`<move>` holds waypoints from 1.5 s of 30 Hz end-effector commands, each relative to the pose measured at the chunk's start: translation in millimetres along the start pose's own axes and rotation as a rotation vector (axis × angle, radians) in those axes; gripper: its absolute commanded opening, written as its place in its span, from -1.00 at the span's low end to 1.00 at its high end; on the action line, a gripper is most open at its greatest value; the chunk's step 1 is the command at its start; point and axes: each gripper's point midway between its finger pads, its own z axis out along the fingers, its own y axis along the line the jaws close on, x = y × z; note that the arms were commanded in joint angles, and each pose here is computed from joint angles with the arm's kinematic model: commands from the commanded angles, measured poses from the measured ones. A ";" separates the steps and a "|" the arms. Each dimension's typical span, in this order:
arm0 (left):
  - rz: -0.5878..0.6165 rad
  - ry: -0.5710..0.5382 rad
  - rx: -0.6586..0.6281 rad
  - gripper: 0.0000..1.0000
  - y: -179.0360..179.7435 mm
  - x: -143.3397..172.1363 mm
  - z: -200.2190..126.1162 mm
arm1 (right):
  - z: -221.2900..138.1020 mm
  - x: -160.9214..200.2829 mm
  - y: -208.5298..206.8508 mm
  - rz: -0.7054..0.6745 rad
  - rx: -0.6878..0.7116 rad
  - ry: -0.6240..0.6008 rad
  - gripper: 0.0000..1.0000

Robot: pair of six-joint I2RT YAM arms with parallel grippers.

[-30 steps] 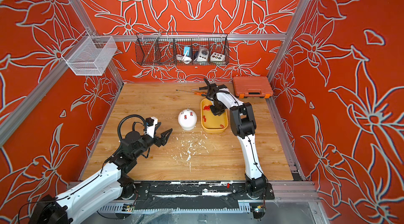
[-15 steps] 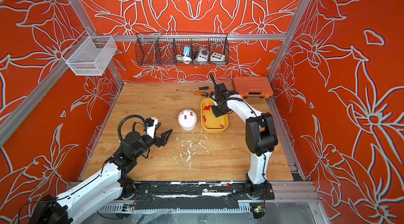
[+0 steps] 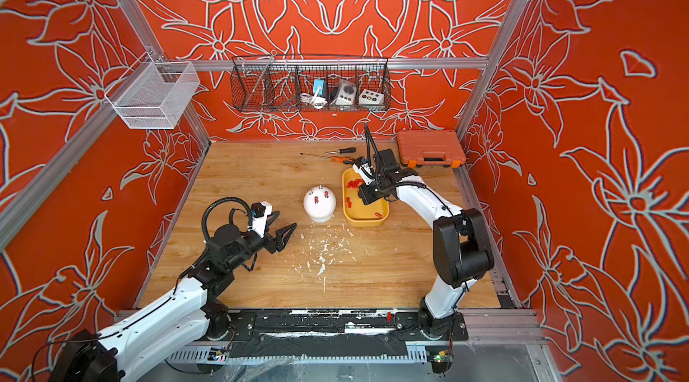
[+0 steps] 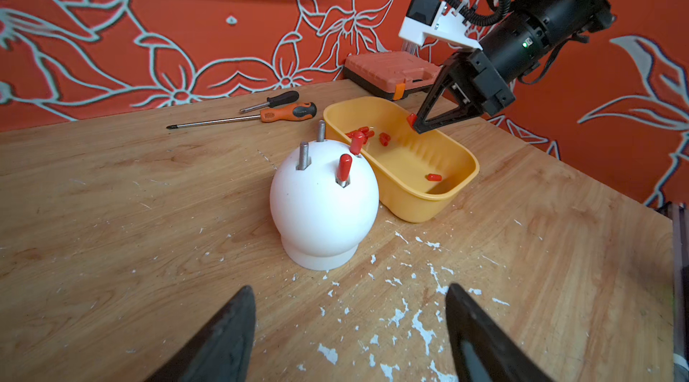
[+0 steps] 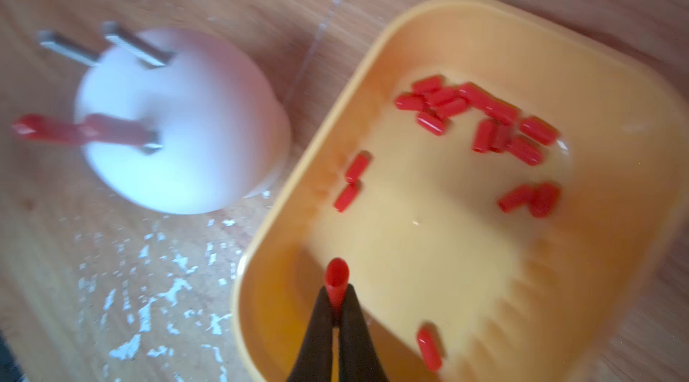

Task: Cover the protruding screws with screw protection sleeves
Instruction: Pick up the screw protection sleeve from the storage box.

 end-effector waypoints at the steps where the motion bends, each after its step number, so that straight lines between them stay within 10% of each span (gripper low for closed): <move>1: 0.035 -0.058 0.108 0.53 -19.3 -9.5 -3.5 | -24.2 -28.6 76.7 -0.223 -0.307 -0.185 -1.00; 6: 0.054 -0.121 0.275 0.29 -49.7 -22.0 -16.6 | -37.2 -7.2 155.8 -0.460 -0.472 -0.220 -1.00; 19: 0.013 -0.328 0.397 0.42 -80.7 -36.7 -88.8 | -57.7 41.8 239.0 -0.574 -0.713 -0.244 -1.00; 28: 0.062 -0.214 0.532 0.54 -106.8 -18.9 -82.2 | -62.5 60.3 265.0 -0.673 -0.751 -0.178 -1.00; 45: 0.059 -0.028 0.710 0.16 -132.7 -9.4 -58.7 | -57.9 68.7 274.9 -0.767 -0.694 -0.148 -1.00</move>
